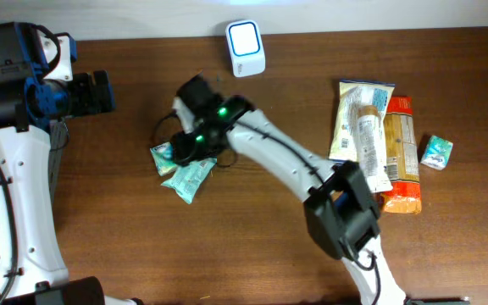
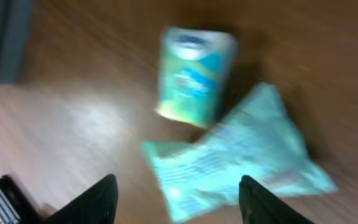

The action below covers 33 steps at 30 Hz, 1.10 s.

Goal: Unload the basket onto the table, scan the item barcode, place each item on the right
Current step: 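Reach the right gripper to the large tissue bag and grasp it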

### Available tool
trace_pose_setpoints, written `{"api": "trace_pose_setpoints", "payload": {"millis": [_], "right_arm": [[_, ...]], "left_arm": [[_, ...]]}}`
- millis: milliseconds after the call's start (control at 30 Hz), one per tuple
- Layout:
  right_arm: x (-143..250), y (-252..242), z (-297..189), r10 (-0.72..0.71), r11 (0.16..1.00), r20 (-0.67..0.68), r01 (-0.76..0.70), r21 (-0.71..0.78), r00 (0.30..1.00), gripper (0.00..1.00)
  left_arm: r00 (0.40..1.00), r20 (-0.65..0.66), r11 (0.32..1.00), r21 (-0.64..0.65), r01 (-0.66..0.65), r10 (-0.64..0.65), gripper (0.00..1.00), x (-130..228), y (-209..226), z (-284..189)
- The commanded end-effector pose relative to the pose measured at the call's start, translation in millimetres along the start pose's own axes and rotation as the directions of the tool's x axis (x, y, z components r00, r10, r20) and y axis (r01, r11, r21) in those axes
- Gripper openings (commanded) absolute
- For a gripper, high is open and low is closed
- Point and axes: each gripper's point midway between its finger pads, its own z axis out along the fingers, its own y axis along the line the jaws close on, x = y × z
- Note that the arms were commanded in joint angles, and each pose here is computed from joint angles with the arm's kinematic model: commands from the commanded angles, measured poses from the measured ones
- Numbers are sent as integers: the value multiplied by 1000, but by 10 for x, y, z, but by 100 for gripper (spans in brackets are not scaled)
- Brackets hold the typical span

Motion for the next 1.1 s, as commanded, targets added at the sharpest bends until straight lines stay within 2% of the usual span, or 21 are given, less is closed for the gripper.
{"api": "trace_pose_setpoints", "payload": {"millis": [0,133,400,600,667,800,900,1000,1067], "right_arm": [[50,-27,208,-15,996,6,15,93,1000,61],[132,83,299,-41,999,-34,42,24,999,60],[285,407,694,-121,993,-45,121,-16,992,60],[583,339,679,-109,994,-164,111,5,980,60],[700,247,637,-118,992,-218,125,21,969,60],[931,-280,359,2,993,-360,41,113,933,56],[911,-528,198,54,991,-374,-3,136,926,56],[792,-437,-42,14,1000,-363,-8,18,932,56],[590,-402,-277,-19,1000,-304,20,1,953,57]], "left_arm": [[1000,11,1000,3,7,-7,99,-23,10,-39],[1000,11,1000,3,7,-7,99,-22,10,-39],[1000,11,1000,3,6,-6,99,-21,10,-39],[1000,11,1000,3,6,-6,99,-22,10,-39],[1000,11,1000,4,6,-6,99,-22,8,-38],[1000,11,1000,4,6,-6,99,-22,8,-38],[1000,11,1000,3,7,-7,99,-22,10,-39],[1000,11,1000,3,7,-7,99,-22,10,-39],[1000,11,1000,4,6,-6,99,-22,8,-38]]}}
